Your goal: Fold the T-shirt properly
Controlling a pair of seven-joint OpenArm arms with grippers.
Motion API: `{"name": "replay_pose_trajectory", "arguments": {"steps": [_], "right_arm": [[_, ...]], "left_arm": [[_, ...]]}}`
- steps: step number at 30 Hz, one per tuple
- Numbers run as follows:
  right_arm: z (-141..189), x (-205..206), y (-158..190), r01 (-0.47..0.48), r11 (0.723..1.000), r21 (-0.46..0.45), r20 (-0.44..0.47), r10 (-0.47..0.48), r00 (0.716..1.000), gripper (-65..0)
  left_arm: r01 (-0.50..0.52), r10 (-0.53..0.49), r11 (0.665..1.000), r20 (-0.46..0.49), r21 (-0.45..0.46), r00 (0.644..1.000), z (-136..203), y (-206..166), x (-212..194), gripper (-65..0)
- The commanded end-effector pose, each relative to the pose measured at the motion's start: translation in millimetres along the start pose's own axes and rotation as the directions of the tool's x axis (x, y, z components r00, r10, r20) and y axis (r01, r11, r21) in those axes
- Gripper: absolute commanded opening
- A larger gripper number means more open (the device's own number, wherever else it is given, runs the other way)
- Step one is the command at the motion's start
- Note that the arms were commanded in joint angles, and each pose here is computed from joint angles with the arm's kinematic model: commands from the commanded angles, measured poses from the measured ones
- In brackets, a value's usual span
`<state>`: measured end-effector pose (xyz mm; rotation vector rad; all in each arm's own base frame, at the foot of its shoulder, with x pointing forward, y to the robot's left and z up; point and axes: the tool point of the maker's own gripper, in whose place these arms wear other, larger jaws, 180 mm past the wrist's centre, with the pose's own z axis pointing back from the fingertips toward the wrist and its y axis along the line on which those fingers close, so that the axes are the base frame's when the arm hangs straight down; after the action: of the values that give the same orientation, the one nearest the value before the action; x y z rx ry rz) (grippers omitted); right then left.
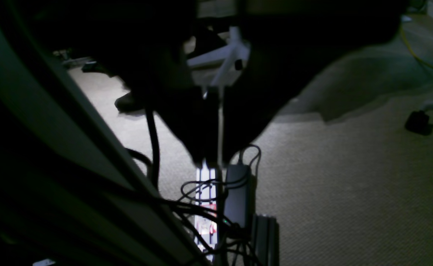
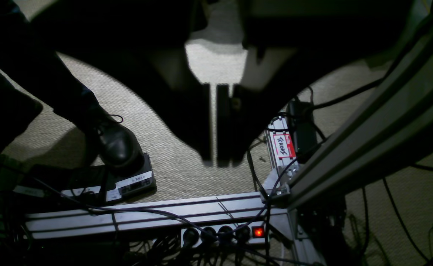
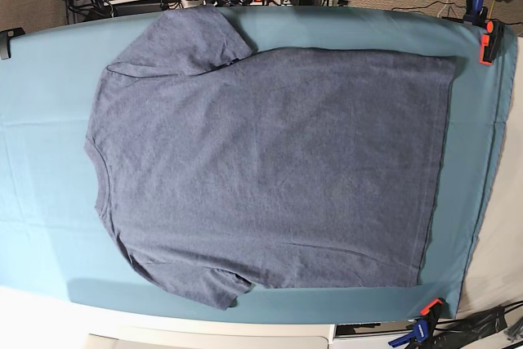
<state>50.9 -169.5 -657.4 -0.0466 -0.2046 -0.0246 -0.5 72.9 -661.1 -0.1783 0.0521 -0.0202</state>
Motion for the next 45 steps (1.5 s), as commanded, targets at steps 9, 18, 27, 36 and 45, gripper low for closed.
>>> {"name": "replay_pose_trajectory", "arguments": {"steps": [9, 18, 27, 36, 45], "right_arm": [[-0.1, 6.5, -5.6, 0.006, 1.0, -0.014, 0.021, -0.005, 1.0, -63.5], [-0.1, 4.5, -5.3, 0.006, 1.0, -0.014, 0.013, -0.005, 1.0, -63.5], [1.4, -5.3, -7.9, 0.003, 1.0, -0.017, 0.0, -0.003, 1.0, -63.5], [11.8, -30.4, -47.0, -0.027, 0.997, -0.075, -0.01, 0.026, 1.0, -63.5], [27.6, -47.7, -97.6, -0.075, 0.986, -0.146, -0.016, 0.074, 0.997, -63.5]], "left_arm": [[0.006, -0.006, 1.0, -0.002, -0.012, 1.0, -0.4, -4.7, -2.0, -61.5], [0.006, -0.006, 1.0, -0.002, -0.013, 1.0, -0.4, -5.0, -2.0, -61.5], [-0.014, 0.014, 1.0, -0.01, -0.012, 1.0, 0.3, 1.5, -7.0, -61.5], [-0.067, 0.067, 0.998, 0.005, 0.012, 0.998, 7.2, 25.1, -33.9, -61.5], [-0.102, 0.102, 0.993, 0.015, 0.059, 0.995, 29.0, 62.3, -82.6, -61.5]]}}
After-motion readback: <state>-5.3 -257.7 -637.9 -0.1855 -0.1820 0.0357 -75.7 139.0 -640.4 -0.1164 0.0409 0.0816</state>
